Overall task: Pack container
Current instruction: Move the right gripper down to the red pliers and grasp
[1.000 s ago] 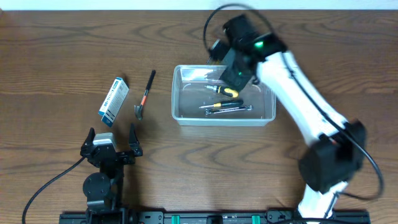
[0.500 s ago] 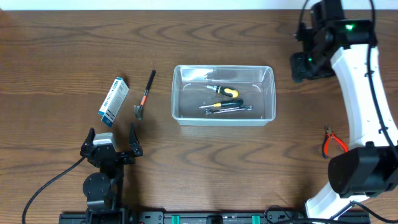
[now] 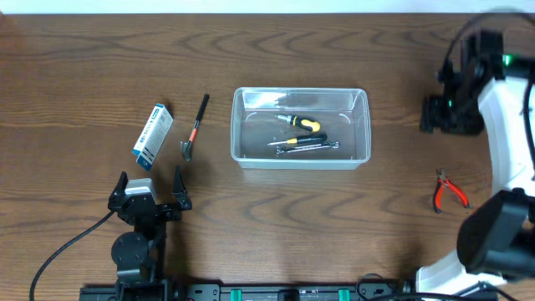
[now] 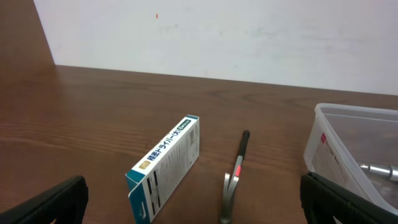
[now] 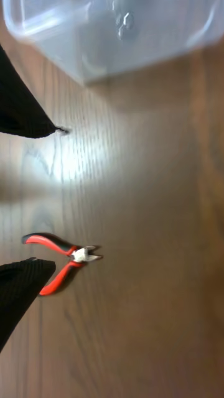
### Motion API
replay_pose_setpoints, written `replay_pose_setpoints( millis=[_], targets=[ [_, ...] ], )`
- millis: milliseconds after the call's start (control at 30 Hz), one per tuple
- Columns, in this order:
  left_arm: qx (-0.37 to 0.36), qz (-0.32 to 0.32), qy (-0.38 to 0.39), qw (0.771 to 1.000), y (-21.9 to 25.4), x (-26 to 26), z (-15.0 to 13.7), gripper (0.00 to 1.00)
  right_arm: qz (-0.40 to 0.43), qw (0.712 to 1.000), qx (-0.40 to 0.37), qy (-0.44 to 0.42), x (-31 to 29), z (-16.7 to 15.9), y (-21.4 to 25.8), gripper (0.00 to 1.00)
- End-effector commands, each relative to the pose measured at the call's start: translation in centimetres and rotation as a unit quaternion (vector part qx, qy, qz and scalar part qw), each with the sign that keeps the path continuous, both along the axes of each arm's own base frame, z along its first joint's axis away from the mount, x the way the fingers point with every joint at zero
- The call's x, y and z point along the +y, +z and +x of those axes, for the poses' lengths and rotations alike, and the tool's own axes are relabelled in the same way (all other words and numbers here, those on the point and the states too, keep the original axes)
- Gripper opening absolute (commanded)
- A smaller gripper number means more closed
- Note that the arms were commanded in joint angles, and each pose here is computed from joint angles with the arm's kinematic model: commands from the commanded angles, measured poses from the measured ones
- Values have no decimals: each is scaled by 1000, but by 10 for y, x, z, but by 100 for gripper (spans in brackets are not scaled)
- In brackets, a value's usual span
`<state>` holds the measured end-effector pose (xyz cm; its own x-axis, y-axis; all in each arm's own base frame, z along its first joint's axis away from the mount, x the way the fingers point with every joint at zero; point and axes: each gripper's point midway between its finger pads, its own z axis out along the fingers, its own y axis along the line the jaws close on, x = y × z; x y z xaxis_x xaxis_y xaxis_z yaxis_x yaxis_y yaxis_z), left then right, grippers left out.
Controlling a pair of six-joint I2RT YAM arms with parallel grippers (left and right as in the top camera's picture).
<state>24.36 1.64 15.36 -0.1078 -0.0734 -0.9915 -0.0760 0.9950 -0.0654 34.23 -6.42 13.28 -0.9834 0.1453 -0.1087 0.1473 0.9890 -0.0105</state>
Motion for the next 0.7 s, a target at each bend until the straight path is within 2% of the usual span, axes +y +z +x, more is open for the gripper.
replay_pose_setpoints(
  millis=[0, 167, 433, 667],
  targets=[
    [22, 2, -2, 1000, -17, -1, 0, 98, 13, 999, -8, -47, -12, -33, -14, 64],
    [22, 2, -2, 1000, -17, -1, 0, 98, 17, 994, -2, -109, -30, -62, -43, 55],
    [22, 2, -2, 1000, -17, -1, 0, 98, 10, 985, 37, -171, -32, -93, -85, 56],
    [22, 2, -2, 1000, -17, -1, 0, 98, -18, 984, 30, -178, -40, -97, -101, 56]
  ],
)
